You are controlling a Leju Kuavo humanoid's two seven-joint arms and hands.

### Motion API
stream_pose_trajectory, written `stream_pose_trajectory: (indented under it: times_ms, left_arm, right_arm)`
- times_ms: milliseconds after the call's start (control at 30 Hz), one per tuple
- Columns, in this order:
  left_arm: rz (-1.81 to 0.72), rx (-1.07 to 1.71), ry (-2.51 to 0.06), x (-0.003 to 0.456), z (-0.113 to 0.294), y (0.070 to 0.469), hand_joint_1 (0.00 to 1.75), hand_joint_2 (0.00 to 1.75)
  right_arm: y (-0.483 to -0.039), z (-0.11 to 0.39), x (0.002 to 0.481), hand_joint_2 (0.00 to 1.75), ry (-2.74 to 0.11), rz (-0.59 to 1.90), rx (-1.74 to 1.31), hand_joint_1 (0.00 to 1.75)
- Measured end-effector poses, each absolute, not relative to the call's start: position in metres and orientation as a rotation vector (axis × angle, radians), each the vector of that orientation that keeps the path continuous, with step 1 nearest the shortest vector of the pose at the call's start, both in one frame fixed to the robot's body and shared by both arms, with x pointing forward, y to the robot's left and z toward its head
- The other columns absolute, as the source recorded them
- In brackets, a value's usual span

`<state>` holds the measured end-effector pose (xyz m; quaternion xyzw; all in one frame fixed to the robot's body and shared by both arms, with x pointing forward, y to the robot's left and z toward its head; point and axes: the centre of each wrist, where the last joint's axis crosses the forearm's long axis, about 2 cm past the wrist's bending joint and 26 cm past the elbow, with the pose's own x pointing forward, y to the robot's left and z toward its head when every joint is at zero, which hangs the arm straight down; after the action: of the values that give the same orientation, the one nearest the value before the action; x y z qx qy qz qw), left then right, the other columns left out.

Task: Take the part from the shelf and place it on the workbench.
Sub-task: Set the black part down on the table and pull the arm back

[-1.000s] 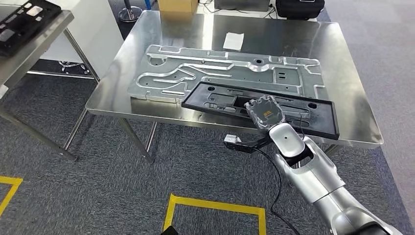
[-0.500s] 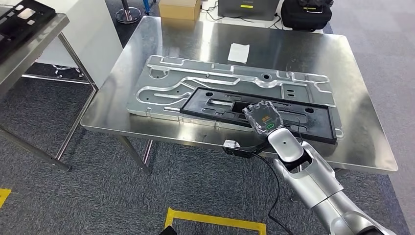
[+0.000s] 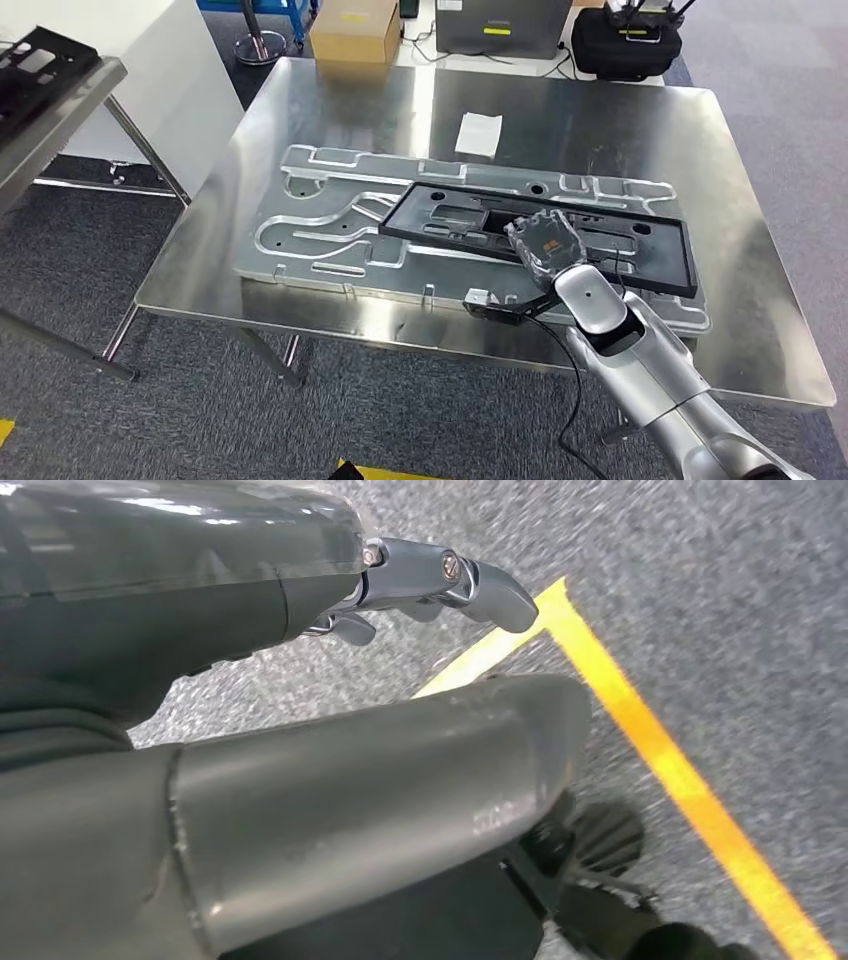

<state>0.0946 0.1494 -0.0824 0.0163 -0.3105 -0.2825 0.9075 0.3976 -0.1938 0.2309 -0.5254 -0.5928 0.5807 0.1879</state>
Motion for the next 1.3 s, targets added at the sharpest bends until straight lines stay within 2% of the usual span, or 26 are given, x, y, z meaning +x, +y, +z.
stream_pose_trajectory:
  times_ms: [400, 533, 1300]
  left_arm:
    - [-0.536, 0.067, -0.633, 0.089, -0.084, 0.150, 0.00, 0.00]
    - [-0.532, 0.075, -0.639, 0.093, -0.082, 0.149, 0.00, 1.75]
    - [-0.535, 0.082, -0.637, 0.094, -0.082, 0.148, 0.00, 1.75]
  right_arm:
    - [-0.200, 0.212, 0.390, 1.75, -1.651, 1.615, -1.426, 1.75]
    - [-0.206, 0.210, 0.390, 1.75, -1.643, 1.593, -1.429, 0.00]
    - [-0.212, 0.203, 0.388, 1.75, -1.624, 1.588, -1.421, 0.00]
